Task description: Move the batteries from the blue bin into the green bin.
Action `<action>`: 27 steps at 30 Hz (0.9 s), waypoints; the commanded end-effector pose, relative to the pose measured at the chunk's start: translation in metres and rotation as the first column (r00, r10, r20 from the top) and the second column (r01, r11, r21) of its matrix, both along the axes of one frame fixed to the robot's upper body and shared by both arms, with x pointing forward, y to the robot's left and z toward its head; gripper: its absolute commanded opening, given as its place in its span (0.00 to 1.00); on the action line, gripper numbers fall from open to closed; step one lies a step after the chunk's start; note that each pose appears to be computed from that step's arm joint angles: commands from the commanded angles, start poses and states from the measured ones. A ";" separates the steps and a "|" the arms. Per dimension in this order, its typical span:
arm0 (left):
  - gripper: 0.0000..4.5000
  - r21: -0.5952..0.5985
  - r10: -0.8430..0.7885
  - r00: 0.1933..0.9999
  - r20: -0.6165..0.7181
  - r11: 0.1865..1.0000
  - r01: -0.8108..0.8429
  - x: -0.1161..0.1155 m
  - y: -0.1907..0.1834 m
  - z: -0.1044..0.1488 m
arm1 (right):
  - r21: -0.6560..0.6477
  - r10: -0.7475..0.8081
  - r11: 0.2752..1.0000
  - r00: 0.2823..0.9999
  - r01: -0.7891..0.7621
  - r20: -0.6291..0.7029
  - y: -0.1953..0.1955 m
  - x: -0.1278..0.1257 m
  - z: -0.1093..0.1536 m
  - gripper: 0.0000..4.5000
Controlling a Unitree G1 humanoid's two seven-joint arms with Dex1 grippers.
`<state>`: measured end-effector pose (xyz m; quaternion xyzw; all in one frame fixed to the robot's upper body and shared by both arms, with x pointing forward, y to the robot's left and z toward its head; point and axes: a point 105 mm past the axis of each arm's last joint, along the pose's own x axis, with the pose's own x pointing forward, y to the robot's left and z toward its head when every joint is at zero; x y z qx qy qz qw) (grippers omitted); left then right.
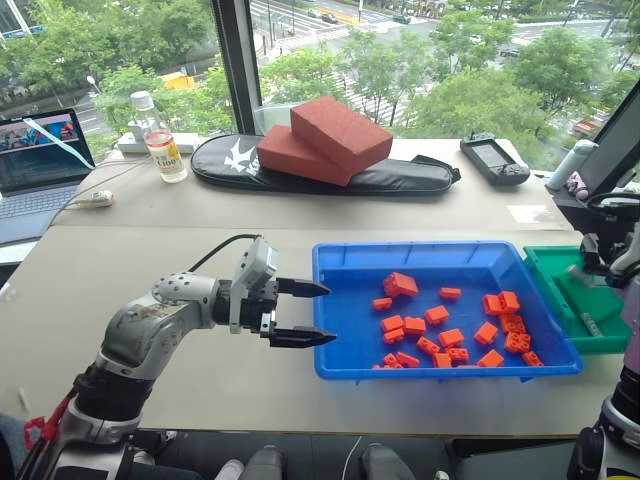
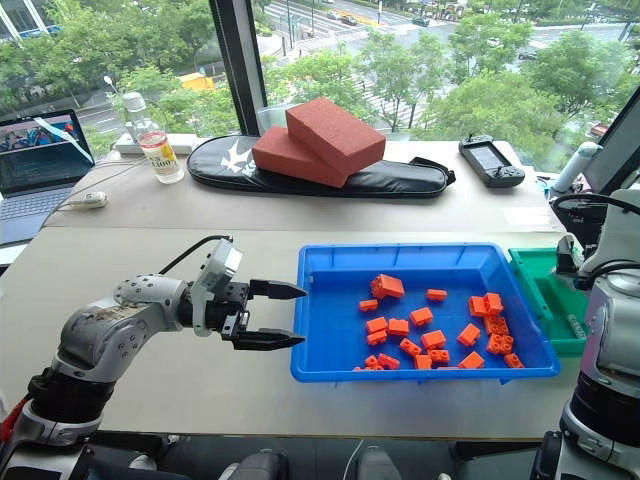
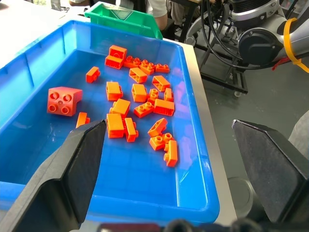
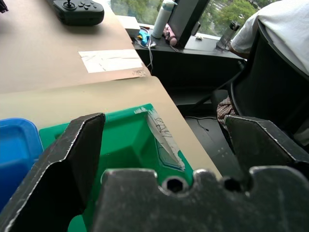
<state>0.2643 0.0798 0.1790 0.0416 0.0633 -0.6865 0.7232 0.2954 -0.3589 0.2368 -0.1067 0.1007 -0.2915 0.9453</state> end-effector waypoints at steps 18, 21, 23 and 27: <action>1.00 -0.022 -0.011 0.999 0.044 1.000 0.012 0.001 -0.005 0.012 | 0.184 0.997 -0.012 -0.025 -0.983 -0.066 0.192 -0.070 -0.046 1.00; 1.00 -0.022 -0.009 0.999 0.047 1.000 0.010 0.001 -0.004 0.012 | 0.105 0.999 -0.034 -0.037 -0.994 -0.023 0.193 -0.068 -0.033 1.00; 1.00 -0.022 -0.008 0.999 0.049 1.000 0.009 0.001 -0.004 0.013 | 0.073 1.000 -0.018 -0.019 -0.997 -0.016 0.192 -0.063 -0.029 1.00; 1.00 -0.020 -0.006 0.999 0.053 1.000 0.007 0.001 -0.005 0.012 | 0.049 1.000 -0.026 -0.025 -0.998 0.009 0.194 -0.062 -0.026 1.00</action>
